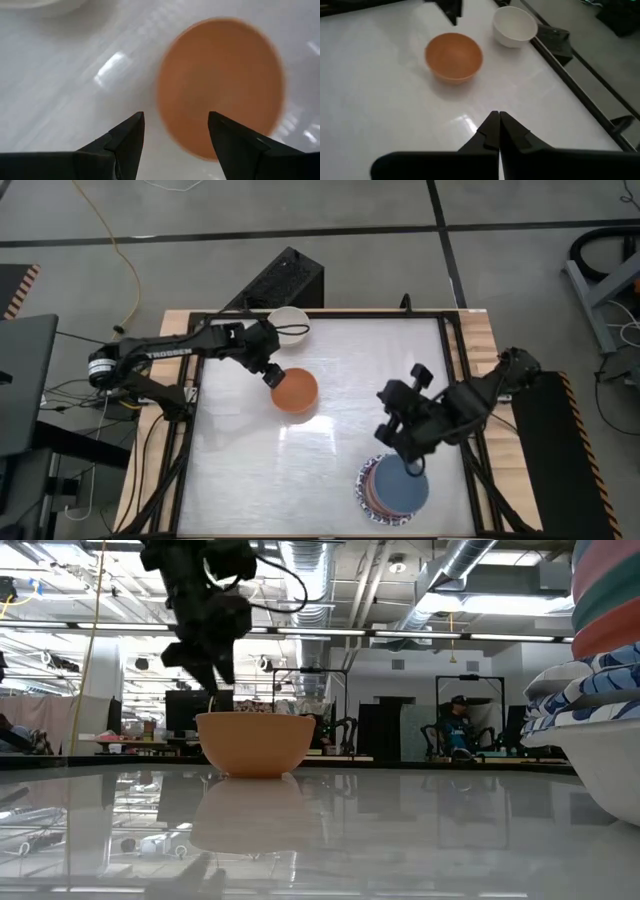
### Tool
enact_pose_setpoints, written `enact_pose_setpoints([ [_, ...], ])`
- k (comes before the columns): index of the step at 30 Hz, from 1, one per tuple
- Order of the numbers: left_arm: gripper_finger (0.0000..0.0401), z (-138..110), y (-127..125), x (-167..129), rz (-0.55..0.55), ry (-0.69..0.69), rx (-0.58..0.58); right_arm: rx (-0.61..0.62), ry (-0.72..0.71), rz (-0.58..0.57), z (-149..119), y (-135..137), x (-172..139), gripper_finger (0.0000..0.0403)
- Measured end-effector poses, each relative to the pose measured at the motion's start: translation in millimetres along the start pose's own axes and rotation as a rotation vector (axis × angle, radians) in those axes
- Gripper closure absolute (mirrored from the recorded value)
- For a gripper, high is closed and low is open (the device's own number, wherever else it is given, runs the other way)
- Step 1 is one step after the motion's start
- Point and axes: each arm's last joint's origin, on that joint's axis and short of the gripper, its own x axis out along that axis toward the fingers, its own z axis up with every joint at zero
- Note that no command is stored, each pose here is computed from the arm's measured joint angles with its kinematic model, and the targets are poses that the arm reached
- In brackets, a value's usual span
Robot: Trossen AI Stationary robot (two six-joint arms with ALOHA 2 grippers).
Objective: Nest bowls inside each other
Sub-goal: Stack the white bowl on top of the other blue bowl
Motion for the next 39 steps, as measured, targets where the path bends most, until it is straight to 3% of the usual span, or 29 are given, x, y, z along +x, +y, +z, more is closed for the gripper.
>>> enact_pose_setpoints([
  [8,0.0192,-1.6,1.0,3.7,0.107,-0.063,0.014,0.002,0.013,-0.076,13.3,-13.5,18.4,0.0332],
  [13,0.0192,8.3,4.2,2.5,0.194,-0.183,0.056,0.007,0.020,-0.102,17.6,-18.7,24.6,0.0320],
  [18,0.0192,28.5,24.5,-1.4,0.170,-0.284,0.017,0.015,0.031,-0.111,20.1,-21.9,28.3,0.0321],
  [26,0.0192,38.8,48.6,-5.4,0.242,-0.263,0.395,0.023,0.029,-0.109,20.5,-21.5,28.7,0.0321],
  [31,0.0192,45.3,63.8,3.6,0.216,-0.231,0.472,0.027,0.027,-0.107,20.7,-21.2,28.7,0.0321],
  [39,0.0192,47.4,77.4,51.1,0.194,-0.079,0.579,0.037,0.024,-0.101,21.1,-20.6,28.8,0.0321],
])
